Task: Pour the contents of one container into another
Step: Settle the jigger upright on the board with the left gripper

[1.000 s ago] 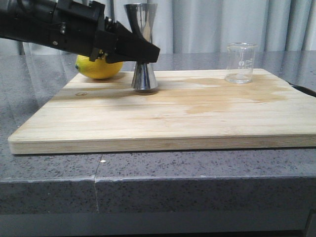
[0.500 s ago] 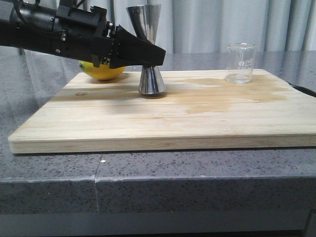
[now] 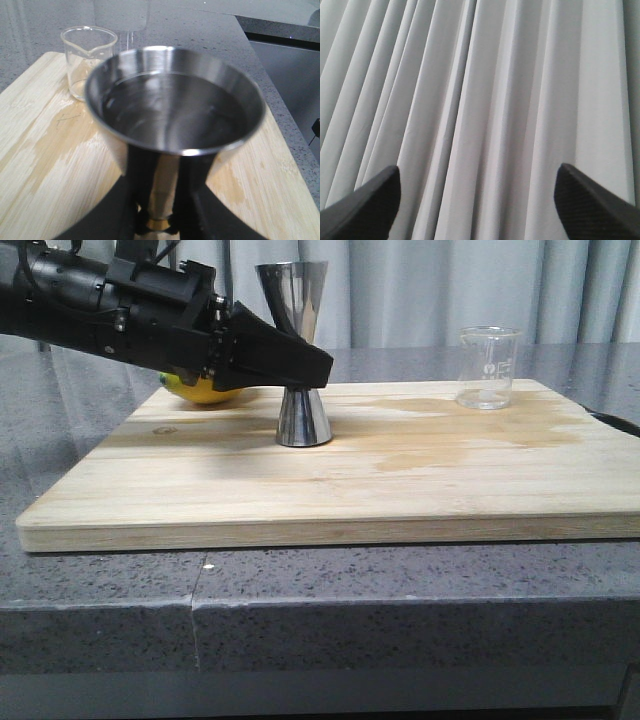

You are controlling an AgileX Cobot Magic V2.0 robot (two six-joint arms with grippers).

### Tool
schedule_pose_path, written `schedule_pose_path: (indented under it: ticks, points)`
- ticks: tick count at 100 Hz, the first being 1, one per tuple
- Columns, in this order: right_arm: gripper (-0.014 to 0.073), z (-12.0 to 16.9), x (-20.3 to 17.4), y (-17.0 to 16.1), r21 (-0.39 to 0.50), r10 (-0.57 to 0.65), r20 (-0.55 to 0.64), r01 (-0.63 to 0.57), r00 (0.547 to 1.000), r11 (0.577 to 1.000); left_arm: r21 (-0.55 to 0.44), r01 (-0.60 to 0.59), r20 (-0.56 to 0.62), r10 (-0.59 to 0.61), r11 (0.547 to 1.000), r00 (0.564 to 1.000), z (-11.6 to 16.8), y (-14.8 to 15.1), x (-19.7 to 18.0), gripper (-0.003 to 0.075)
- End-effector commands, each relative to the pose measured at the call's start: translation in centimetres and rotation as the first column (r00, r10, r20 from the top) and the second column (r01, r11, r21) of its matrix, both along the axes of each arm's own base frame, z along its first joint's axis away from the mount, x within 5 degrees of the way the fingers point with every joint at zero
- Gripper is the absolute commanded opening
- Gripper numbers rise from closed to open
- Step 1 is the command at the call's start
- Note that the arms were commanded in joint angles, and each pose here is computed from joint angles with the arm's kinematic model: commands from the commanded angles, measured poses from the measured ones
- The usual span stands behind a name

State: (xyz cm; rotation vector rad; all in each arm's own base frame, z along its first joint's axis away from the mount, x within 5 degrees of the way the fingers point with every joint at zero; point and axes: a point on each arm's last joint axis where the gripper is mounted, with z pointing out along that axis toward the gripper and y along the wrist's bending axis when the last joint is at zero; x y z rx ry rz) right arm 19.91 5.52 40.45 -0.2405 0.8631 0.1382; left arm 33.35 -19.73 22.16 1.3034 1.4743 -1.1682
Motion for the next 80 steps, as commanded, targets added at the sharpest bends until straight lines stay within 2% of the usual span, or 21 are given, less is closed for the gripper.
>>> schedule_pose_path:
  ticks: [1, 80]
  points:
    - [0.0563, 1.53, -1.0, -0.28, 0.017, -0.004, 0.097, 0.003, 0.995, 1.0, -0.039, 0.028, 0.022, -0.028, 0.999, 0.999, 1.9, 0.05, -0.4, -0.0019]
    - [0.0563, 1.53, -1.0, -0.28, 0.017, -0.004, 0.097, 0.003, 0.995, 1.0, -0.063, 0.075, 0.015, -0.074, 0.995, 0.997, 2.11, 0.03, -0.83, -0.001]
